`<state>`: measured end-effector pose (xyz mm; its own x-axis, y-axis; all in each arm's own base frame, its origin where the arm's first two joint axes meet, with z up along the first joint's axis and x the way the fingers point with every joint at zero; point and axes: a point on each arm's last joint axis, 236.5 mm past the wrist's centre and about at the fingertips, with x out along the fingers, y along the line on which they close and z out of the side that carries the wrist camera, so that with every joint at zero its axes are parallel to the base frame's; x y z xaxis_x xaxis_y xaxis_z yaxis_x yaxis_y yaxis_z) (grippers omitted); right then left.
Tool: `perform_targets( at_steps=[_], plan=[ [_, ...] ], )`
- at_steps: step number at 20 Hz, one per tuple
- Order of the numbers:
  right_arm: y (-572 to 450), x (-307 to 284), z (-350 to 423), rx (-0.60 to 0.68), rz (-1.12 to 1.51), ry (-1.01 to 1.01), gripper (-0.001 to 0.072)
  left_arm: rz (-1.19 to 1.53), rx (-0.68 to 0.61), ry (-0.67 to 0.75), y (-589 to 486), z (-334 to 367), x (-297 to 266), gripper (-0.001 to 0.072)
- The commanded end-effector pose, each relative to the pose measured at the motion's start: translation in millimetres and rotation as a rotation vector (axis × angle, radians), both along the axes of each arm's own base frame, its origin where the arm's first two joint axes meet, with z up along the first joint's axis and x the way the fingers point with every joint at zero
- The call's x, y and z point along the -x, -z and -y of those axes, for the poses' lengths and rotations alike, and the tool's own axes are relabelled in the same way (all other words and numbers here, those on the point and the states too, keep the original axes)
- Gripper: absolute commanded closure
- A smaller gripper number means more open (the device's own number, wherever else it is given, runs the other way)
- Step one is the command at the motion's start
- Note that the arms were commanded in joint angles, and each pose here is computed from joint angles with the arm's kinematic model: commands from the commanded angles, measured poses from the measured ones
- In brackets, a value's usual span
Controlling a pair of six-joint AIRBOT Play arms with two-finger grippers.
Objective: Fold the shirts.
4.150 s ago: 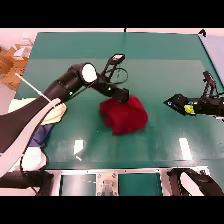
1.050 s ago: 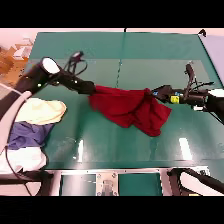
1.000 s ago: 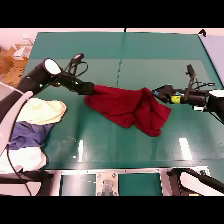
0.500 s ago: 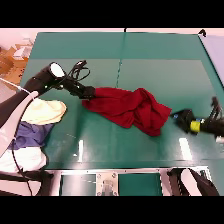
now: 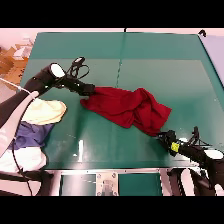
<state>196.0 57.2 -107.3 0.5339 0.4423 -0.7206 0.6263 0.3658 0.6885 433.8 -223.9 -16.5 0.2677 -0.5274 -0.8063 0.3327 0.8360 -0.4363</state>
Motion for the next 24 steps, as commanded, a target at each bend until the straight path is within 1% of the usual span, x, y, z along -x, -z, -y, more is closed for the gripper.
perform_targets(
  at_steps=[1,2,3,4,5,6,8,11,13,15,17,19,22,24],
  plan=[
    [-7,-25,17,0.042,0.112,0.081,0.0402,0.016,0.001,-0.010,-1,-1,-4,0.0680],
    [-8,-27,17,0.038,0.119,0.077,0.0458,0.016,0.001,-0.011,-1,-1,-4,0.0680],
    [-8,-28,16,0.036,0.121,0.062,0.0545,0.016,0.002,-0.010,-1,-1,-4,0.0680],
    [-9,-31,15,0.037,0.128,0.042,0.0606,0.016,0.002,-0.010,-1,0,-4,0.0680],
    [-13,-34,16,0.039,0.137,0.019,0.0684,0.013,0.001,-0.008,-1,-1,-4,0.0679],
    [-20,-41,17,0.047,0.153,-0.013,0.0696,0.008,0.001,-0.005,-1,0,-2,0.0680],
    [-52,-63,26,0.065,0.203,-0.082,0.0698,-0.004,-0.022,0.029,-6,-3,3,0.0680],
    [-134,-113,50,0.119,0.310,-0.187,0.0698,0.013,-0.135,0.090,-36,-21,2,0.0681],
    [-200,-147,67,0.175,0.416,-0.220,0.0698,0.110,-0.200,0.061,-80,-37,-11,0.0681],
    [-265,-171,83,0.258,0.530,-0.210,0.0698,0.262,-0.247,0.003,-143,-56,-20,0.0681],
    [-339,-180,88,0.355,0.661,-0.211,0.0698,0.448,-0.253,-0.054,-222,-72,-15,0.0681],
    [-405,-176,84,0.445,0.779,-0.221,0.0698,0.657,-0.218,-0.105,-310,-84,7,0.0680],
    [-484,-157,78,0.556,0.921,-0.191,0.0698,0.937,-0.135,-0.169,-427,-102,66,0.0681],
    [-520,-138,72,0.628,0.991,-0.174,0.0698,1.048,-0.099,-0.193,-471,-113,106,0.0680]
  ],
)
